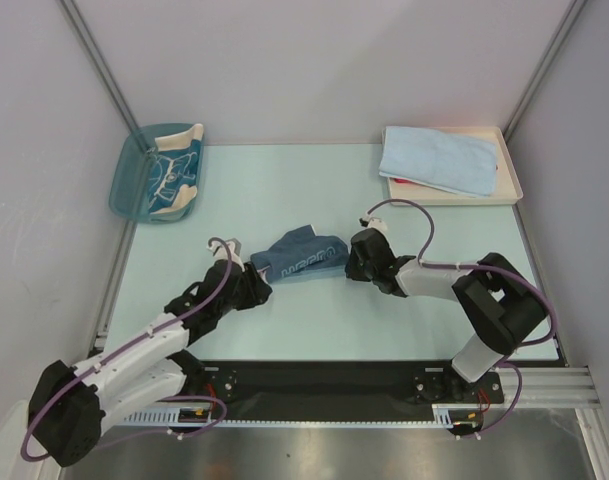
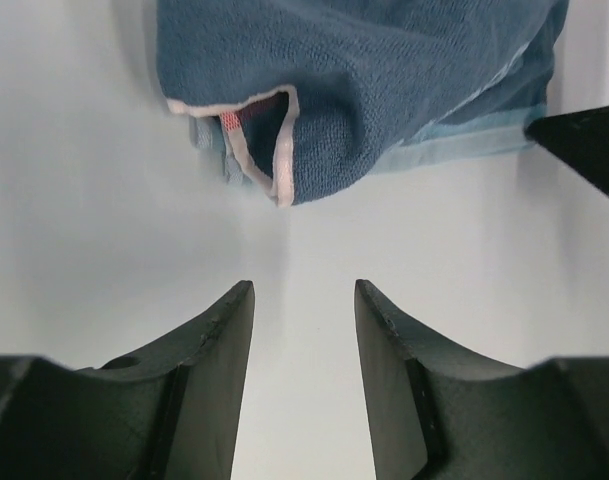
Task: Fold and stack the towels
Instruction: Flatten out the crumpled towel
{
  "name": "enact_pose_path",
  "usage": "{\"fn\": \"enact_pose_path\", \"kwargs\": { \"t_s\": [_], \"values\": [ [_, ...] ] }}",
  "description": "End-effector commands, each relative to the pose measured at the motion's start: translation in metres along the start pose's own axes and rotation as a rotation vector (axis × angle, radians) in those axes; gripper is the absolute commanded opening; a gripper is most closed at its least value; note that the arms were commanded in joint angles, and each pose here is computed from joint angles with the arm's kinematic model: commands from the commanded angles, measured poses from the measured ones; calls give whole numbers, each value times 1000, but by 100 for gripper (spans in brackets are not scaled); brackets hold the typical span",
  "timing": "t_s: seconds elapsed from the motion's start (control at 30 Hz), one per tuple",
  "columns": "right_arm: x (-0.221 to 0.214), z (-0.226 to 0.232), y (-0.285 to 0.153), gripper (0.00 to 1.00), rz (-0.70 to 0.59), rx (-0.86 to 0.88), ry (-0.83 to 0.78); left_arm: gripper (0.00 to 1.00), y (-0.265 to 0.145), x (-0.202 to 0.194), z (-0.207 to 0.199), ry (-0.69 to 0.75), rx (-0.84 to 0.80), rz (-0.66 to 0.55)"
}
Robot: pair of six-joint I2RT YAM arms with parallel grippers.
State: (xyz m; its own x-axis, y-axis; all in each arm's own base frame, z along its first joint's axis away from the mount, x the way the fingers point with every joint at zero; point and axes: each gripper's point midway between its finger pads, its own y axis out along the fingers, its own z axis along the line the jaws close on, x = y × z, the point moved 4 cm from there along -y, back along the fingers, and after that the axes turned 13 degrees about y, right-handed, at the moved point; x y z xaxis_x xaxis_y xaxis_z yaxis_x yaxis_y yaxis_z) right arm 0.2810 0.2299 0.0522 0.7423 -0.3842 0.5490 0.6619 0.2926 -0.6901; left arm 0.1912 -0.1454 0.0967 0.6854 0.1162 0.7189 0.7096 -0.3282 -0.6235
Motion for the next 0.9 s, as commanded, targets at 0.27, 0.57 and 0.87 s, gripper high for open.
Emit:
{"fn": "enact_pose_path", "kwargs": {
  "t_s": [0.27, 0.57, 0.87],
  "values": [
    [33, 18, -32, 0, -103, -12, 8, 50, 28, -7, -6, 42, 3, 40],
    [39, 21, -51, 0, -114, -9, -7, 49, 50, -7, -4, 83, 42, 58],
    [45, 23, -66, 0, -138, 7, -6, 47, 63, -3, -7, 92, 50, 59]
  ]
}}
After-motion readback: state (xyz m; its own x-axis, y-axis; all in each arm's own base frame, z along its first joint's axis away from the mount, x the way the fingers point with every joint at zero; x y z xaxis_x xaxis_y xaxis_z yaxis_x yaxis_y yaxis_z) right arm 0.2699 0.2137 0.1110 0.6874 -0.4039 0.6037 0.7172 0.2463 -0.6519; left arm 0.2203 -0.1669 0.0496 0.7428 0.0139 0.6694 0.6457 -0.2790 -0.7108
